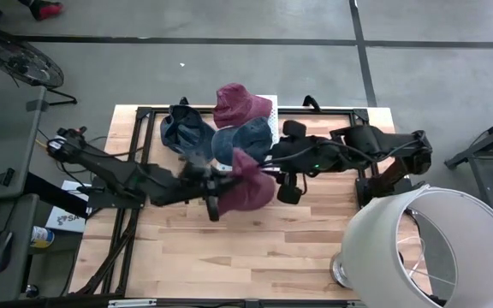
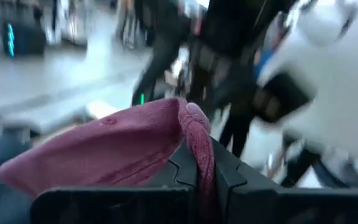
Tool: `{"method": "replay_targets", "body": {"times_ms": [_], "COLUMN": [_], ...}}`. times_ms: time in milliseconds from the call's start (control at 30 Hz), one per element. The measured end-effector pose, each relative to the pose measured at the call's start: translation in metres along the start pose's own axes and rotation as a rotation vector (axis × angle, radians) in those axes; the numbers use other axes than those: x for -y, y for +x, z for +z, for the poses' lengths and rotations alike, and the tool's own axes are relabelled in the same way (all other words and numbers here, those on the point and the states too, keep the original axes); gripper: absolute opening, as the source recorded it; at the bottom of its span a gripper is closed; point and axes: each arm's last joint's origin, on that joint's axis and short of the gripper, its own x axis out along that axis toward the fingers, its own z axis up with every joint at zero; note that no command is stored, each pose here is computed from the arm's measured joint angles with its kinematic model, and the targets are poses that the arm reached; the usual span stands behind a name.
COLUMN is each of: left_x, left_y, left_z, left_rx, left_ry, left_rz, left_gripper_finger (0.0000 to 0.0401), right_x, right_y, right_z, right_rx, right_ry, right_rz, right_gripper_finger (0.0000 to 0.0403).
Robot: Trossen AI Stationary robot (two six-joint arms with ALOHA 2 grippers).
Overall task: Pick & Place hat
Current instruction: Stack the red cap on top of the other red cap on the shelf
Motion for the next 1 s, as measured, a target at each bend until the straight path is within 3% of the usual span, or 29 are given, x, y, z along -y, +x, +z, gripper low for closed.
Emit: {"method": "replay_targets", "body": {"times_ms": [200, 400, 567, 800, 1000], "left_x": [-0.003, -0.021, -0.049, -0.098, -0.141], "left_y": [-0.01, -0.006, 0.005, 0.022, 0.032], "left_z": [0.026, 0.054, 0.074, 0.097, 0.111], "left_rx": [0.155, 0.293, 0.357, 0.403, 0.425], "left_ry": [0.097, 0.176, 0.228, 0.241, 0.232], "left_rz": [0.06, 0.092, 0.05, 0.03, 0.101], "left_gripper_finger": [0.0003, 0.0003, 0.0003, 0.0003, 0.0003], "right_x": [0.005, 0.015, 0.028, 0.05, 0.067], "right_y": [-0.004, -0.003, 0.003, 0.008, 0.012], "right_z": [0.001, 0.004, 0.004, 0.004, 0.003], "right_rx": [0.023, 0.06, 0.047, 0.035, 0.03], "right_ry": [0.023, 0.056, 0.083, 0.143, 0.201], "right_rz": [-0.135, -0.28, -0.242, -0.29, -0.343], "right_gripper_finger": [0.0199, 0.0199, 0.0199, 0.0199, 0.0199]}}
